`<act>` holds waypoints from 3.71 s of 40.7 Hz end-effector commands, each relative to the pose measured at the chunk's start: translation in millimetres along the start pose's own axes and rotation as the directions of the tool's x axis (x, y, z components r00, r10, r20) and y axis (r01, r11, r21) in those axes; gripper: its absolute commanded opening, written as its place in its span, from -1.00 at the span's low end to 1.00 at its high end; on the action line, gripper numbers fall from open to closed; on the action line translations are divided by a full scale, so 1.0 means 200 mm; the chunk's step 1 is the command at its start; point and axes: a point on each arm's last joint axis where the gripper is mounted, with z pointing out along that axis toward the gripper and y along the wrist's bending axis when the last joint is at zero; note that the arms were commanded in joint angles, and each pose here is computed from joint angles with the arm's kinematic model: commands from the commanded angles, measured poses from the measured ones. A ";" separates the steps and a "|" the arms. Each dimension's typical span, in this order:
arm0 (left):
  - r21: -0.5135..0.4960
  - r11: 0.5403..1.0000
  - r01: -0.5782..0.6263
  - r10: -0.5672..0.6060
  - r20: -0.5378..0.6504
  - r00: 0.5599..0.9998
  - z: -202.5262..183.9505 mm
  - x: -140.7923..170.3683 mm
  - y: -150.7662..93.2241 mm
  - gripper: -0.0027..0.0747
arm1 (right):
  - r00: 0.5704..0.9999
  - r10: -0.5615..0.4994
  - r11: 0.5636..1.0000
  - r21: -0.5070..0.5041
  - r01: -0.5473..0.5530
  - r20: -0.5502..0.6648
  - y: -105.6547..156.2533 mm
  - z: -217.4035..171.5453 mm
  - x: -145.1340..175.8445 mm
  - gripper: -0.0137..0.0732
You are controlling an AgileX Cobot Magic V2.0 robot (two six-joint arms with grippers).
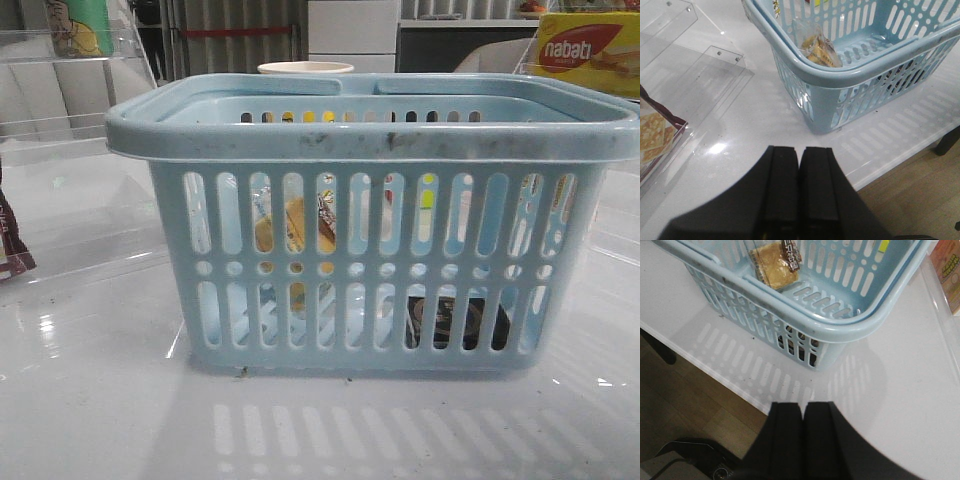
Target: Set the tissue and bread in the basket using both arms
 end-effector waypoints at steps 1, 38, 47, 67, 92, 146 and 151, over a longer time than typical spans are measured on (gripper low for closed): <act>-0.020 1.000 0.015 -0.012 0.108 0.994 -0.04 -0.05 0.01 -0.69 | 0.997 0.002 1.000 0.003 -0.002 0.081 0.00 -0.03 -0.05 -0.62; -0.297 0.912 0.282 -0.039 0.621 0.783 0.12 0.60 0.07 -0.69 | 0.997 0.001 1.000 0.005 -0.001 0.074 0.00 -0.03 -0.05 -0.62; -0.346 0.884 0.313 -0.023 0.637 0.771 0.17 0.70 0.07 -0.69 | 0.997 0.001 1.000 0.004 -0.001 0.073 0.00 -0.03 -0.05 -0.62; -0.424 0.850 0.313 0.026 0.627 0.779 0.16 0.70 0.09 -0.69 | 0.997 0.001 1.000 0.004 -0.001 0.072 0.00 -0.03 -0.05 -0.62; -0.415 0.859 0.301 0.029 0.626 0.779 0.17 0.70 0.09 -0.69 | 0.997 0.001 1.000 0.004 -0.001 0.072 0.00 -0.03 -0.05 -0.62; -0.403 0.866 0.294 0.027 0.626 0.779 0.17 0.70 0.08 -0.69 | 0.948 0.041 0.952 0.275 -0.133 0.316 -0.11 -0.17 0.03 -0.62; -0.403 0.866 0.294 0.027 0.626 0.779 0.17 0.70 0.08 -0.69 | 0.907 0.027 0.918 0.349 -0.189 0.420 -0.12 -0.13 0.14 -0.62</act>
